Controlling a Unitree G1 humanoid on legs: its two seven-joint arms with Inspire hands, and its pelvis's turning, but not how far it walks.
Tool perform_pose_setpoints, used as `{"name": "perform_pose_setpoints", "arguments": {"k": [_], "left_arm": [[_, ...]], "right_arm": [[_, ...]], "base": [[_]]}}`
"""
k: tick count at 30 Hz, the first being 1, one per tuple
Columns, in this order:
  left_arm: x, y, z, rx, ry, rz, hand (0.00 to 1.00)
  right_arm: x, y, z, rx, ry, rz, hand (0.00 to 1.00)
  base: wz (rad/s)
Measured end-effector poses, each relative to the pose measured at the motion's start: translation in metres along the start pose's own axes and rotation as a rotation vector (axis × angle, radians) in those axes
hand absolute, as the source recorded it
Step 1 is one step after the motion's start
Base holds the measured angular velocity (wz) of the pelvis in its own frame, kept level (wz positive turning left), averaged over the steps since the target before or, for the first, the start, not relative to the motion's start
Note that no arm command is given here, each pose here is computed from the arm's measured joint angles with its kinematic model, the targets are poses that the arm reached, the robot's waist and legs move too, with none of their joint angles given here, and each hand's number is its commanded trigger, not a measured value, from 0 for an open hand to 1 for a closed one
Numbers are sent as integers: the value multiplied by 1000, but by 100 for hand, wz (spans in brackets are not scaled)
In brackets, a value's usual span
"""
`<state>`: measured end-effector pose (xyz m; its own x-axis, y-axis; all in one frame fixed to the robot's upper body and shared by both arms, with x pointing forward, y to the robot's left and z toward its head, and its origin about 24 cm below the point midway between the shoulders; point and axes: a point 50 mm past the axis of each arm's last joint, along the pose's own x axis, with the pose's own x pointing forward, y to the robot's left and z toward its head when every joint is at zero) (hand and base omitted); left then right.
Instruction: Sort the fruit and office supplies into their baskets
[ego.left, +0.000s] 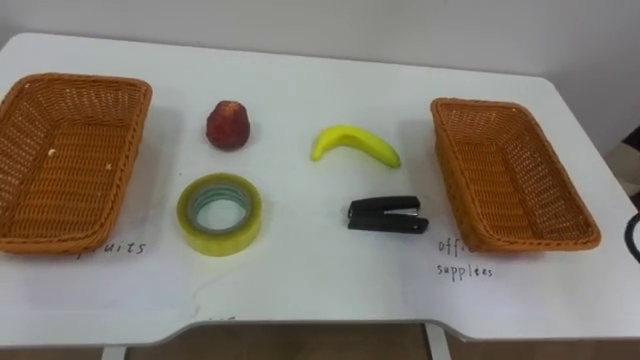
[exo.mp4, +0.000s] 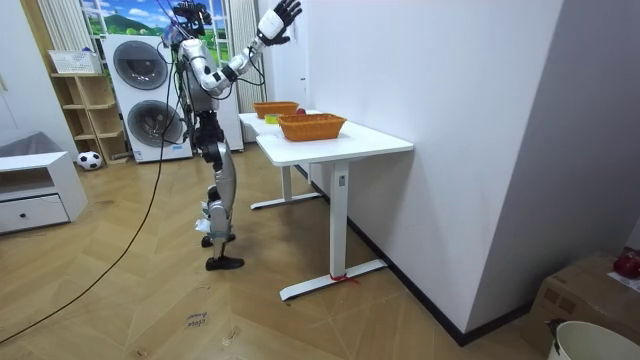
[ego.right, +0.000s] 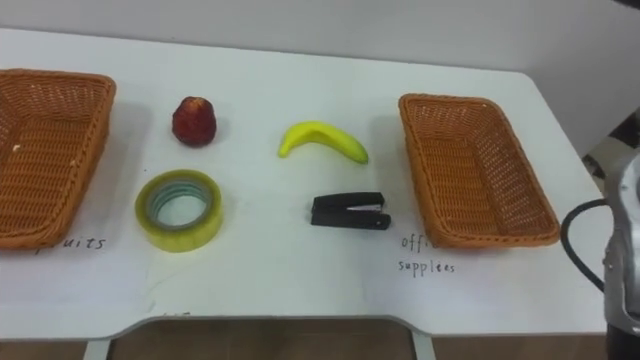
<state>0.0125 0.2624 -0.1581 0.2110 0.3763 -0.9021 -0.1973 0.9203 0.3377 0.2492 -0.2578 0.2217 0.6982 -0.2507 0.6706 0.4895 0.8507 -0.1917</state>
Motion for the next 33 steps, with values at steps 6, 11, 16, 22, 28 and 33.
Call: {"name": "perform_pose_setpoints", "arguments": {"k": [6, 11, 16, 22, 28, 33], "left_arm": [[0, -3, 10, -2, -35, -25, 0], [0, -4, 14, 1, -49, -30, 0], [1, -3, 16, 3, -53, -33, 0], [1, -3, 20, 5, -65, -49, 0], [3, 4, 27, 38, -82, -65, 0], [4, 4, 33, 39, -95, -73, 0]], "right_arm": [[-10, 19, -11, -14, 76, 208, 0], [-14, 28, -17, -87, 97, 310, 0], [-23, 40, -25, -175, 128, 439, 0], [-30, 51, -27, -229, 138, 609, 0], [-33, 54, -32, -243, 166, 701, 0], [-36, 57, -36, -241, 190, 769, 0]], "base": [[1], [5], [2], [3], [3], [1]]}}
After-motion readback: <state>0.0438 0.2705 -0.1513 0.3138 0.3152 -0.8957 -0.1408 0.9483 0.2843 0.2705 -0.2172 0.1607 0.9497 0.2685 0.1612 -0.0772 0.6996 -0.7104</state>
